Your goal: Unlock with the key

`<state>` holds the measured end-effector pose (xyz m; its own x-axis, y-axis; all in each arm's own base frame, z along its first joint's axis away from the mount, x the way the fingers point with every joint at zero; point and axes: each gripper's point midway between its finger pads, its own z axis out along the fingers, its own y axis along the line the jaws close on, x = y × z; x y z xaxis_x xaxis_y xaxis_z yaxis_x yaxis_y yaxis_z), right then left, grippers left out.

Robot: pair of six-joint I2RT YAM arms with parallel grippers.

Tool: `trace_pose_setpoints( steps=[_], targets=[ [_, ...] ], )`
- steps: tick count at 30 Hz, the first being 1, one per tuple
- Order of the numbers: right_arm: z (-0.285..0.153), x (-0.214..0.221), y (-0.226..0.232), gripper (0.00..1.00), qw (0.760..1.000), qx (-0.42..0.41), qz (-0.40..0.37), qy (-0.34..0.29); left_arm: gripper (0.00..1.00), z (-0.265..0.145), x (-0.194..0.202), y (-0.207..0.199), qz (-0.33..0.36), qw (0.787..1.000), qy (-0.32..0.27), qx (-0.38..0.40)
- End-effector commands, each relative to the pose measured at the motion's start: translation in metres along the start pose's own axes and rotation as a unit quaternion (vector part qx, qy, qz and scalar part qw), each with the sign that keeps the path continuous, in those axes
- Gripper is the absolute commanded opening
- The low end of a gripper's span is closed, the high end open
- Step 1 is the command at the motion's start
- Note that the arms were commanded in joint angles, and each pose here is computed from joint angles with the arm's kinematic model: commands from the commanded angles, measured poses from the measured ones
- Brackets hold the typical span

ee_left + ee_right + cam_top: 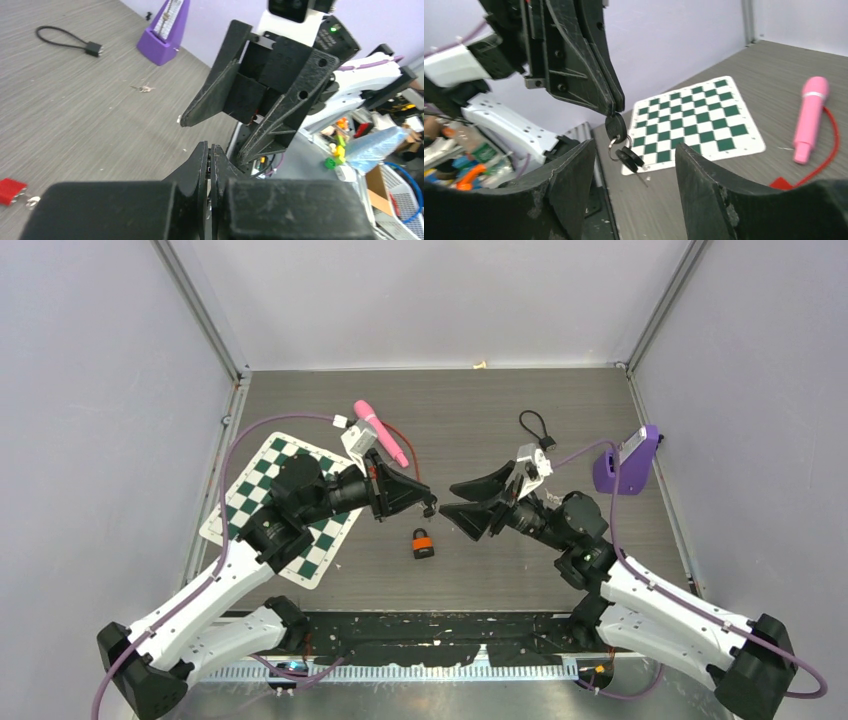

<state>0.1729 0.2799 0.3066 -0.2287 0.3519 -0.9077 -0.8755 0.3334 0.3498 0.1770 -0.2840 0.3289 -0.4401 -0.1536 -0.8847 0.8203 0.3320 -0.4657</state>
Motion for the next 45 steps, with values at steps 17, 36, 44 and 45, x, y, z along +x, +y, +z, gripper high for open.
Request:
trace_pose_setpoints(
  steps=[17, 36, 44, 45],
  targets=[
    [0.004, -0.047, 0.051, 0.31, 0.983, -0.157, 0.074, -0.067, 0.0, -0.001, -0.026, -0.048, -0.026, 0.991, -0.052, 0.12],
    [0.009, -0.047, 0.053, 0.05, 0.98, -0.169, 0.085, -0.059, 0.0, 0.0, -0.025, -0.052, -0.039, 0.989, -0.047, 0.136],
    [0.002, -0.034, 0.026, 0.05, 0.99, -0.096, 0.083, -0.065, 0.68, -0.003, -0.012, 0.006, -0.049, 0.998, -0.029, -0.039],
    [0.001, -0.03, 0.021, 0.05, 0.991, -0.084, 0.086, -0.06, 0.79, -0.008, -0.007, 0.018, -0.05, 0.995, -0.02, -0.078]
  ],
)
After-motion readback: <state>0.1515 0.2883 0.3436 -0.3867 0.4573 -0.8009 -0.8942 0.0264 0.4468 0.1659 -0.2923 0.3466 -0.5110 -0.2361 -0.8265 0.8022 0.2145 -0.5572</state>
